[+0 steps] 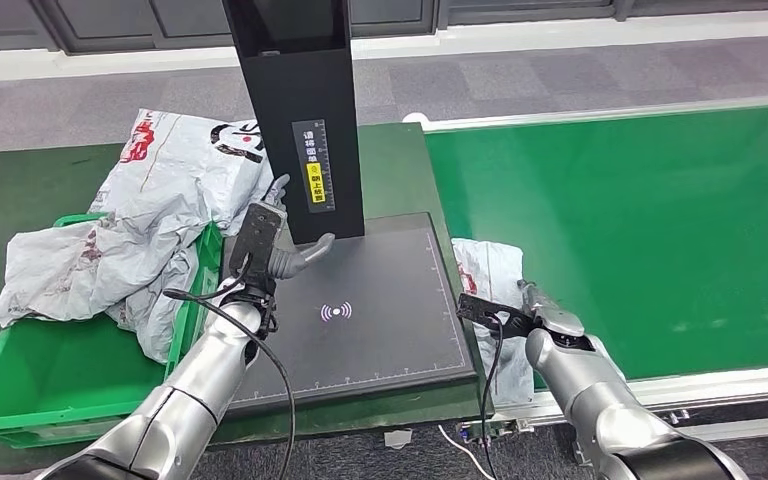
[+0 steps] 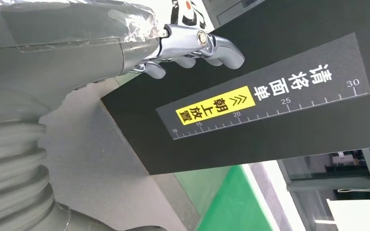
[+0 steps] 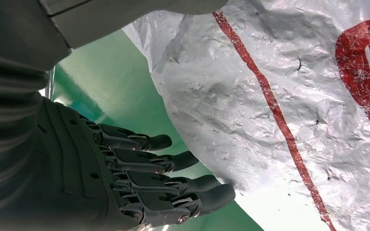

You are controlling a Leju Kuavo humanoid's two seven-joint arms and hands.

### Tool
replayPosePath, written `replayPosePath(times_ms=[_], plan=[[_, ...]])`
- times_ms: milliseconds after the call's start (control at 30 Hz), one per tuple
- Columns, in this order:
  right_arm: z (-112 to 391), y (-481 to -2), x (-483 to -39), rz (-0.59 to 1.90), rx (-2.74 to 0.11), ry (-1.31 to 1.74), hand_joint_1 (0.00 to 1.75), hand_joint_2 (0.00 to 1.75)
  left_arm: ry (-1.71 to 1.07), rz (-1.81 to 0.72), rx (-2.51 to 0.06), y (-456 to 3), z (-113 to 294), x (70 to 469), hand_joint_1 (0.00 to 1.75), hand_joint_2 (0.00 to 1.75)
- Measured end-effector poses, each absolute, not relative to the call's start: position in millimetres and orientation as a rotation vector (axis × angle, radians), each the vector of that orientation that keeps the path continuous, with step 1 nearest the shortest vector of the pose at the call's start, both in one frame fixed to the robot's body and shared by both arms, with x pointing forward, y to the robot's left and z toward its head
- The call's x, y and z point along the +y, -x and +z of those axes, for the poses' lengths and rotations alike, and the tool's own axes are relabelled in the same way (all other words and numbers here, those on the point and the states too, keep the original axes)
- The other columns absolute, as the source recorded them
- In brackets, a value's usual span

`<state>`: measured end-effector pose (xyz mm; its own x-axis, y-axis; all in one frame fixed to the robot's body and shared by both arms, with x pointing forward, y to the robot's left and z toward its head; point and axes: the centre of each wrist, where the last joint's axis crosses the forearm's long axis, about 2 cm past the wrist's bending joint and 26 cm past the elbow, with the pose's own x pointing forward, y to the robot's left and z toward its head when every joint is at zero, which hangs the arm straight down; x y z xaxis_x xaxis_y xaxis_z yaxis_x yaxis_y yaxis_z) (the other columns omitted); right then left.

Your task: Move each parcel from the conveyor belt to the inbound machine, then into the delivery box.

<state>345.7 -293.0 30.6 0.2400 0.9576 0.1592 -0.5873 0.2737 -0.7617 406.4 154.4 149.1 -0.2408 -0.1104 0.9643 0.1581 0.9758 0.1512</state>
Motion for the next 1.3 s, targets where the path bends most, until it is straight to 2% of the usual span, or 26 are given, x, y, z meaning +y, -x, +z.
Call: replayPosePath(times_ms=[1300], plan=[[31.0,-346.1,-293.0,1.163,-0.702,0.639,0.0,1.75,0.037,-0.25,-1.801,-407.1,150.9,153.5,0.0,1.75]])
